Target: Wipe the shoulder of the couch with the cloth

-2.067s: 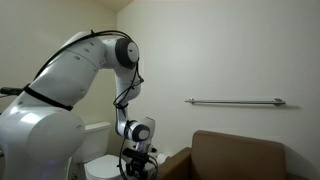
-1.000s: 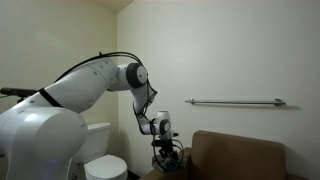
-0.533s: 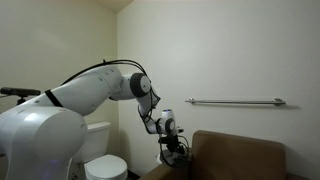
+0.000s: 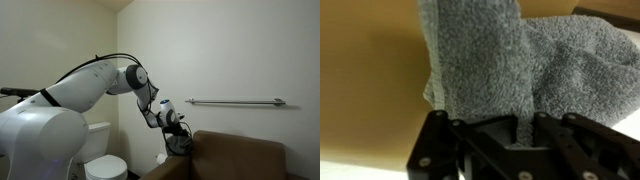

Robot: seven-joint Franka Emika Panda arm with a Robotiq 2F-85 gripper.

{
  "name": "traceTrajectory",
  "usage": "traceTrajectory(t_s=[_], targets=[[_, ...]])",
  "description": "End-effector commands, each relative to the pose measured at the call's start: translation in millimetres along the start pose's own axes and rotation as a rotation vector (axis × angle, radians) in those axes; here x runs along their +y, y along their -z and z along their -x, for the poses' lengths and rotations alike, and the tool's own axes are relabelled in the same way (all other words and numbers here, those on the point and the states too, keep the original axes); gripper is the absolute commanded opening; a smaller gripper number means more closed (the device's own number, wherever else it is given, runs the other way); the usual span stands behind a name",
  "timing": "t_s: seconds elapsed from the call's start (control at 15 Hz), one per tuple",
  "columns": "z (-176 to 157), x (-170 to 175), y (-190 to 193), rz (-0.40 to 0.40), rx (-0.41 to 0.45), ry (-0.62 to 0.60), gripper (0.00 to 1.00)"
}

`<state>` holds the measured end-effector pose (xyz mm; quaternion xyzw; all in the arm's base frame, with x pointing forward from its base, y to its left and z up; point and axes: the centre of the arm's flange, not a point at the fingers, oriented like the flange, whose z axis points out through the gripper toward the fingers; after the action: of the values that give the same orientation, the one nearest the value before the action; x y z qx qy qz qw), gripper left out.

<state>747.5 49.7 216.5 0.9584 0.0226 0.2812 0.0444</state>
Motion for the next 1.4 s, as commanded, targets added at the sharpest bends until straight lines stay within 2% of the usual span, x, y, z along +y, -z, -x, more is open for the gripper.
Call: traceTrajectory(t_s=[0.0,0.33,0.6,0.73,1.13,1.33], targets=[[26.7,3.4,83.1,-0.004,0.069,0.04,0.04],[57.9,2.1,132.6,-0.022,0.023,0.069,0.03],[97.2,-0.3,167.6,-0.101,-0.075,0.046,0.03],[121.2,-8.4,187.1,-0.147,-0.138,0.04,0.03],[213.0,-17.8,246.9,-0.172,-0.379,0.034,0.03],[248.7,-17.0,236.9,-0.248,-0.506,0.012,0.04]])
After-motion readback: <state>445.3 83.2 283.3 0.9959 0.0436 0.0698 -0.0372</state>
